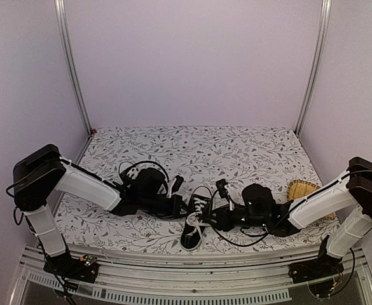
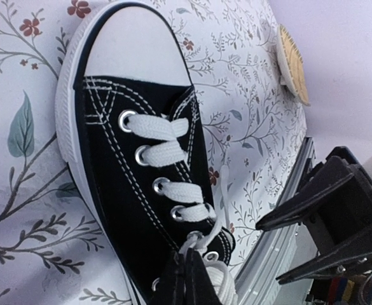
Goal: Tie the shoes
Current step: Tie the loops with the shoelace on the shoe.
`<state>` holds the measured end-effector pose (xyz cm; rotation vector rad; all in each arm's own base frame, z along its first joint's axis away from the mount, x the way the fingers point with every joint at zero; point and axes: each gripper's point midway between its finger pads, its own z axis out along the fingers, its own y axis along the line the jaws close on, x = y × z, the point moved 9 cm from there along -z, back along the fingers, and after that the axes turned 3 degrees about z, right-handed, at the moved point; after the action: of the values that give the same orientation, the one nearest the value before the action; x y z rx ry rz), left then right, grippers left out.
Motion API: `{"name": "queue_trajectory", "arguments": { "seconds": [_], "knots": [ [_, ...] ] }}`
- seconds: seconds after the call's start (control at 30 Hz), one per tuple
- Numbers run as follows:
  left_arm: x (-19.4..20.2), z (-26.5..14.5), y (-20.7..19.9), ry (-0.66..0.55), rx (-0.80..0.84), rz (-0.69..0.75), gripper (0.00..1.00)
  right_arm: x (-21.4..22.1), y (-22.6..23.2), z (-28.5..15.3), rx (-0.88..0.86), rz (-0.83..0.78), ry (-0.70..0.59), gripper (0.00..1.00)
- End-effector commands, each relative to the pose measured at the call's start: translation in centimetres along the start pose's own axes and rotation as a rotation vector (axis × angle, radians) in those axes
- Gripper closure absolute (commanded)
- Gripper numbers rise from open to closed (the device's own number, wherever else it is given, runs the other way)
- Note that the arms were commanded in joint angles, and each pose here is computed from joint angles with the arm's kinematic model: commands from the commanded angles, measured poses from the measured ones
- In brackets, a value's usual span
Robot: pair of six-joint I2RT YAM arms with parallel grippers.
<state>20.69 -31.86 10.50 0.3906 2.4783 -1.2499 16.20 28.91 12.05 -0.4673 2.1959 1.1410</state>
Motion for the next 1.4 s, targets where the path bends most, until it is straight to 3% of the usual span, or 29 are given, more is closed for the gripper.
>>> {"name": "queue_trajectory", "arguments": {
  "seconds": [0.0, 0.33, 0.77, 1.0, 1.13, 1.37],
  "knots": [
    [0.1, -0.6, 0.1, -0.016, -0.011, -0.003, 1.0, -0.5, 0.8, 0.3, -0.061, -0.052, 0.012, 0.6],
    [0.1, -0.4, -0.2, -0.005, 0.01, 0.006, 1.0, -0.9, 1.7, 2.9, -0.107, -0.063, 0.046, 0.57],
    [-0.1, -0.4, -0.3, -0.006, 0.017, 0.014, 1.0, -0.2, 1.4, 4.2, -0.13, -0.051, 0.096, 0.65],
    [0.0, -0.3, -0.3, -0.002, 0.018, 0.014, 1.0, -0.3, 1.7, 4.6, -0.16, -0.061, 0.098, 0.79],
    [0.0, -0.3, -0.3, -0.003, 0.018, 0.014, 1.0, -0.3, 1.7, 4.5, -0.161, -0.063, 0.095, 0.95],
    [0.0, -0.5, -0.2, -0.015, 0.005, 0.01, 1.0, -0.8, 1.5, 2.8, -0.112, -0.053, 0.023, 0.98]
  ]
}}
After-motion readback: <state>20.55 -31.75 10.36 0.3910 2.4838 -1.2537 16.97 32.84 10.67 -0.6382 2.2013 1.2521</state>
